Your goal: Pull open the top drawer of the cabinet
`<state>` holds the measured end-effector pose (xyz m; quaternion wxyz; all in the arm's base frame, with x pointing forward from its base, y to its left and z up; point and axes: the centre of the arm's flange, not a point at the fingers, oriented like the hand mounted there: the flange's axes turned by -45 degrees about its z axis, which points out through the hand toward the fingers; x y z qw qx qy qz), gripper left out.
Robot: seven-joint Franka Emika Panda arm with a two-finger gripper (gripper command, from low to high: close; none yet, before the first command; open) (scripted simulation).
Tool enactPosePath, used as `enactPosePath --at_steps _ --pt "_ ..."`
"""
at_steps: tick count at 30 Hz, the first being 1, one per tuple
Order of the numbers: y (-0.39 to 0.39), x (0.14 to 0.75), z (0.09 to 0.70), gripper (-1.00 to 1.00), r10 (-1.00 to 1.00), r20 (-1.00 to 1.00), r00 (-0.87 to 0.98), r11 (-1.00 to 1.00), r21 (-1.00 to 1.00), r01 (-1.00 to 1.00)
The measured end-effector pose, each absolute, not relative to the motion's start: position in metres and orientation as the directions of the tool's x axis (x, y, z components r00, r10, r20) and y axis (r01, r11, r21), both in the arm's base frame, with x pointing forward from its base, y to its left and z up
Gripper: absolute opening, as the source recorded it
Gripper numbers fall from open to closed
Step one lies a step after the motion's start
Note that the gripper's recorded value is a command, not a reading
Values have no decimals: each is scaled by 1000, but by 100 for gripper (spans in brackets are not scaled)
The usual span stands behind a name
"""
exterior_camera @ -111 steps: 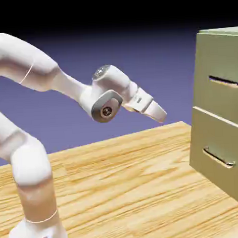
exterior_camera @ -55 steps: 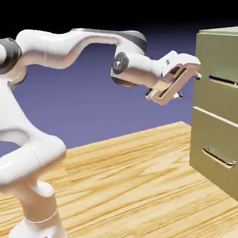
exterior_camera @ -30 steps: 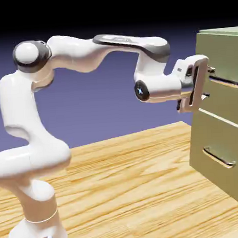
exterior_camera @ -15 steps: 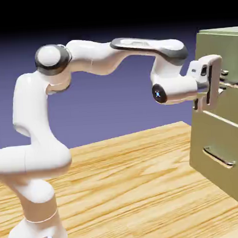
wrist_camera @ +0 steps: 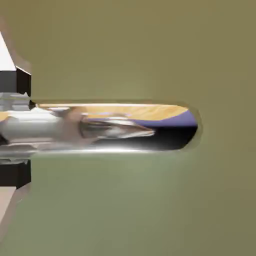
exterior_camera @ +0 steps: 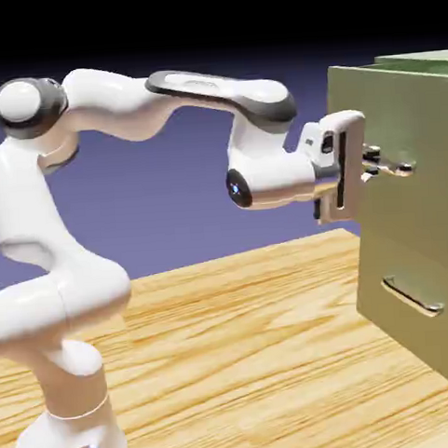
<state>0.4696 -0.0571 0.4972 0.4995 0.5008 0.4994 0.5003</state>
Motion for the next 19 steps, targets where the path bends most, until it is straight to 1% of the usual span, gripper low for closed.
enactPosePath --at_steps 12,13,15,19 --pt "-57 361 497 -100 1000 3 1 -3 1000 0" --pt "-57 353 497 100 1000 2 1 -2 1000 0" --pt "-57 353 497 100 1000 0 -1 0 1000 0" --pt "-57 307 498 100 1000 -1 0 1 1000 1"
